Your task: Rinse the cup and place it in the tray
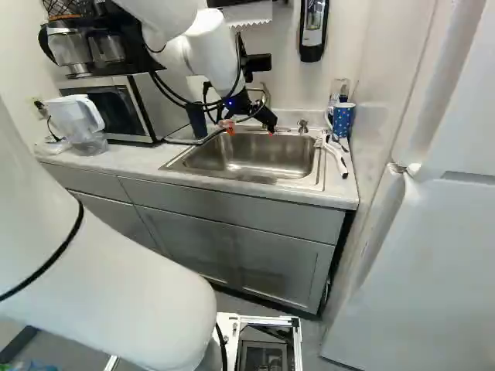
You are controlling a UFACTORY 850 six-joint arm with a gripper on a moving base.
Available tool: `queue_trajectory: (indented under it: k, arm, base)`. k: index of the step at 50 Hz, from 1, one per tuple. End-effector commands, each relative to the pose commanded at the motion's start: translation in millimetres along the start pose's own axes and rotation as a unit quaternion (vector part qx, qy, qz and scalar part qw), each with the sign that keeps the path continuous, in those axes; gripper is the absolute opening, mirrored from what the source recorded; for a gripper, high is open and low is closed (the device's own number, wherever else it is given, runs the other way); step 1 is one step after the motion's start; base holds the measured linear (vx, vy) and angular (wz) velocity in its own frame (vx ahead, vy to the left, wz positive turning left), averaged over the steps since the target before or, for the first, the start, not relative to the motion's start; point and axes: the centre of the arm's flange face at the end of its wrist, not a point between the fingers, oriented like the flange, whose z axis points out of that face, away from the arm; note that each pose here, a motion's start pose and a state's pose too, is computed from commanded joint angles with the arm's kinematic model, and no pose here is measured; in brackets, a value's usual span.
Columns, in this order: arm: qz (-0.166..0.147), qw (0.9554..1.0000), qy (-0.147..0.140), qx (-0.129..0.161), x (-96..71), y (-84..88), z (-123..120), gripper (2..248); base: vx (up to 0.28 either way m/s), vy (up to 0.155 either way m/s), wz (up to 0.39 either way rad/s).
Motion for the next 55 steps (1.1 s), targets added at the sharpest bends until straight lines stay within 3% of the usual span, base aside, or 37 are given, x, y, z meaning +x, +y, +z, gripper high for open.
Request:
queue_trajectory:
  k: [22, 55]
  arm:
    - [0.0, 1.0, 0.0, 0.0, 0.0, 0.0, 0.0, 247]
    - [0.0, 1.0, 0.0, 0.0, 0.0, 0.0, 0.0, 247]
  base:
    - [-0.106, 0.045, -0.015]
    - [-0.133, 0.031, -0.185]
